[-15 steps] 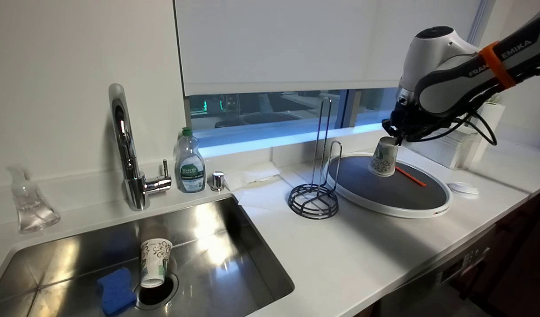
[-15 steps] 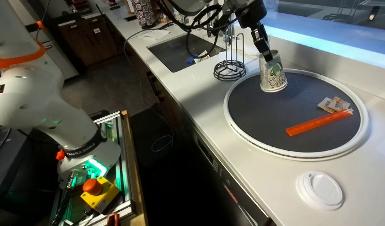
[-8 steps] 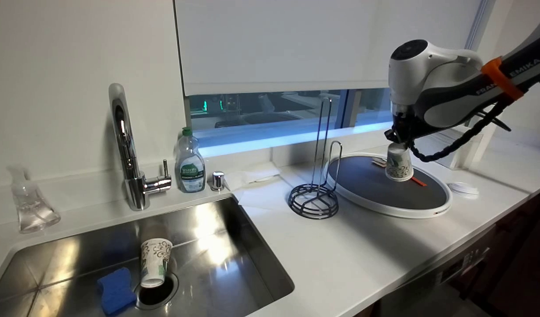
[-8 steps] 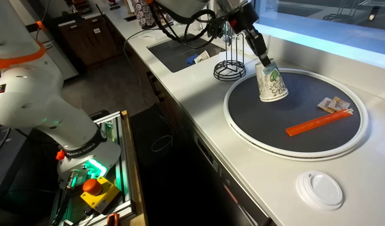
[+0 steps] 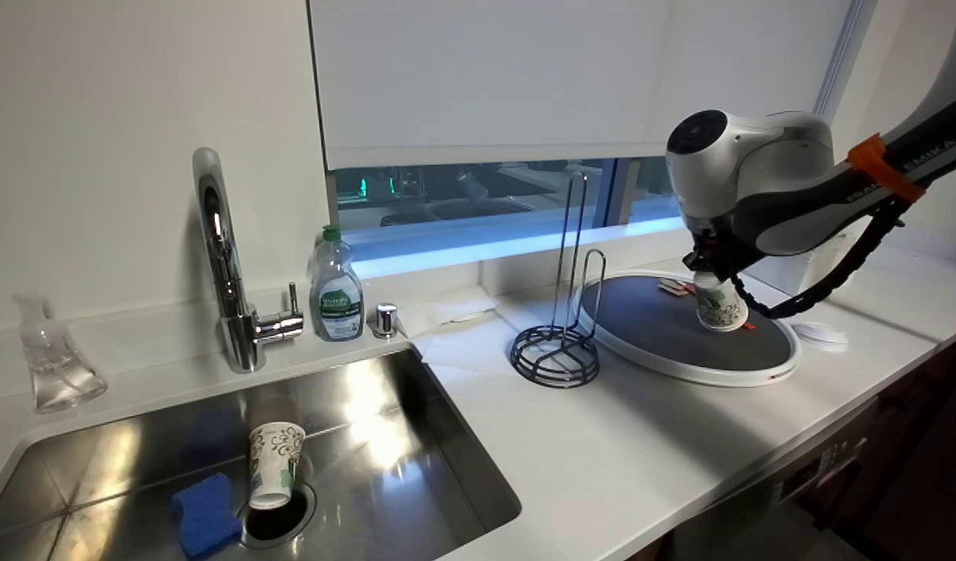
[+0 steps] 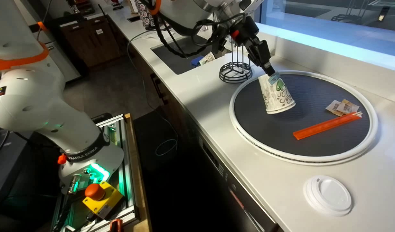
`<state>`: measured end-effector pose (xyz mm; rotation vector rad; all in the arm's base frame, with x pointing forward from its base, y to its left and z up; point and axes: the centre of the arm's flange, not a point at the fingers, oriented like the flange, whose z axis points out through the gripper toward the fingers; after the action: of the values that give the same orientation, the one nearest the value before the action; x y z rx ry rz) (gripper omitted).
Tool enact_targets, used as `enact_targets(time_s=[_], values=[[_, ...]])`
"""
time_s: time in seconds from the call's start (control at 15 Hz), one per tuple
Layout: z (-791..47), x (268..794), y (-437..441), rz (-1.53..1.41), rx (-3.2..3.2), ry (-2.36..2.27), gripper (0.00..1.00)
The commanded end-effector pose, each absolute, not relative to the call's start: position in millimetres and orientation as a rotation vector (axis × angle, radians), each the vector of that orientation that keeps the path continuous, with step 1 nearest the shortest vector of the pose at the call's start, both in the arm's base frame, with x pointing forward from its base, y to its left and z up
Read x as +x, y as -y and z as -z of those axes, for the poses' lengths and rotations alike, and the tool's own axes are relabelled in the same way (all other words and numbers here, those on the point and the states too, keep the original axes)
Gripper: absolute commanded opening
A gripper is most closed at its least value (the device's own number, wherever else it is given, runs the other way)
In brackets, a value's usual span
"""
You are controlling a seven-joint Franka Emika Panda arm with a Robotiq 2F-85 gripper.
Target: Turn the paper cup over and put the orange object inside the paper cup
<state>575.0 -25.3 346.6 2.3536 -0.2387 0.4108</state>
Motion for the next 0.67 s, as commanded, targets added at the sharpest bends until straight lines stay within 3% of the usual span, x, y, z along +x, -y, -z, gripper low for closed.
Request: enact_targets(time_s=[0.0, 0.13, 0.27, 0.6], values=[[-330.6, 570.0, 21.7, -0.370, 2.318, 0.170, 0.01], [-325.7, 569.3, 20.1, -0.360, 2.312, 0.154, 0.02], [-322.9, 569.2, 18.8, -0.358, 2.309, 0.143, 0.29], [-328.6, 569.1, 13.9, -0.356, 2.355, 0.134, 0.65]])
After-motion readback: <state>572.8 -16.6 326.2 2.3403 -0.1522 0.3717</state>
